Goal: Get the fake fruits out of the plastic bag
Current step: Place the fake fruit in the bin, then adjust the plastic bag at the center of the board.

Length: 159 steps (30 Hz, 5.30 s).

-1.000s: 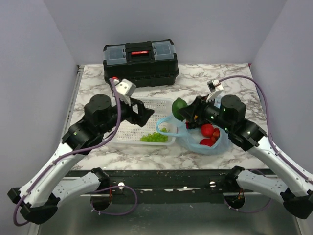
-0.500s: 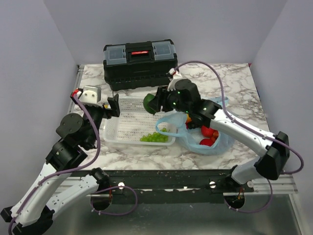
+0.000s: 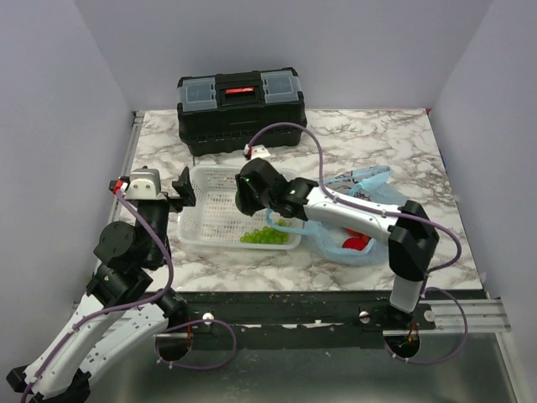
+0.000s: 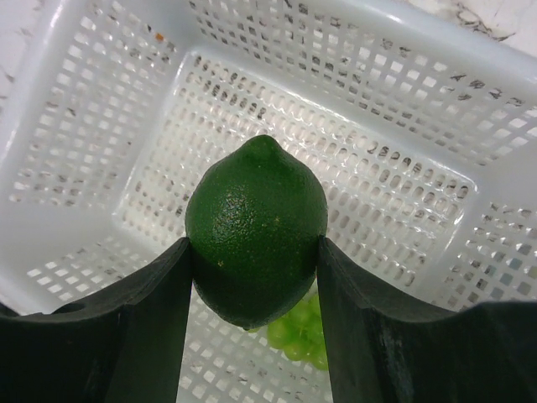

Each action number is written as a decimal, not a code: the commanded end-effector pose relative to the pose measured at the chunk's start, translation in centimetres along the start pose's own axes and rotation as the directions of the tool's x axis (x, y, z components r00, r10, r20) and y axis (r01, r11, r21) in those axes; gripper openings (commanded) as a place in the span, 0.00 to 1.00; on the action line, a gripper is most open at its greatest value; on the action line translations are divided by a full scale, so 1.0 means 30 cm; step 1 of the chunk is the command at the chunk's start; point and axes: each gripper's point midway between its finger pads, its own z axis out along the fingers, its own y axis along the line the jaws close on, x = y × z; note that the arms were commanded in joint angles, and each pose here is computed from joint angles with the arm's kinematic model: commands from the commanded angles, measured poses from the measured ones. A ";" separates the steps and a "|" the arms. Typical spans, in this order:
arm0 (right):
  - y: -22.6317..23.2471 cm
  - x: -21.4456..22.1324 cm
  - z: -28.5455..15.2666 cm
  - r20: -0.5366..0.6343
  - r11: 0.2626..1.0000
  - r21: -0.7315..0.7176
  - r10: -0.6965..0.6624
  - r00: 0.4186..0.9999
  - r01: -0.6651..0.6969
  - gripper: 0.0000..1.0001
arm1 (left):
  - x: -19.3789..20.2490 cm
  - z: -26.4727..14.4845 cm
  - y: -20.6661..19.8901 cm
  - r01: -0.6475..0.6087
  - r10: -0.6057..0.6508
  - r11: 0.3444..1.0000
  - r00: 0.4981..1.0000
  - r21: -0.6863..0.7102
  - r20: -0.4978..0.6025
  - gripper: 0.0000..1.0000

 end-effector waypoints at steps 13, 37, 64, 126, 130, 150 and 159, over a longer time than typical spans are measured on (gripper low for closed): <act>-0.016 0.219 0.165 -0.156 0.974 0.161 -0.132 0.979 0.157 0.31 | 0.006 0.018 -0.019 0.006 -0.006 1.000 1.000 0.006 -0.010 0.87; 0.025 -0.164 -0.402 0.146 0.997 -0.049 -0.058 0.988 0.065 0.73 | 0.025 0.025 -0.045 0.010 -0.009 0.999 1.000 0.036 -0.029 0.87; -0.610 0.281 -0.571 0.063 0.747 0.646 0.151 0.987 -0.156 0.60 | 0.082 0.049 -0.166 0.024 -0.004 0.984 0.994 0.176 -0.113 0.90; -0.337 -0.092 -1.037 0.220 0.968 -0.122 0.240 0.945 -0.217 1.00 | 0.582 -0.191 -0.906 0.625 0.115 0.571 0.581 0.532 -0.806 0.17; -0.339 -0.017 -0.941 0.163 0.954 -0.104 0.296 0.941 -0.282 1.00 | 0.529 -0.166 -0.900 0.605 0.103 0.575 0.614 0.550 -0.783 0.17; -0.123 0.214 -0.900 -0.166 0.806 -0.437 0.363 0.917 -0.398 0.99 | 0.490 -0.072 -0.853 0.530 0.056 0.658 0.675 0.535 -0.736 0.04; -0.287 0.104 -0.647 0.072 0.924 -0.121 0.372 0.926 -0.362 0.51 | 0.565 -0.194 -0.805 0.572 0.087 0.649 0.600 0.502 -0.795 0.00</act>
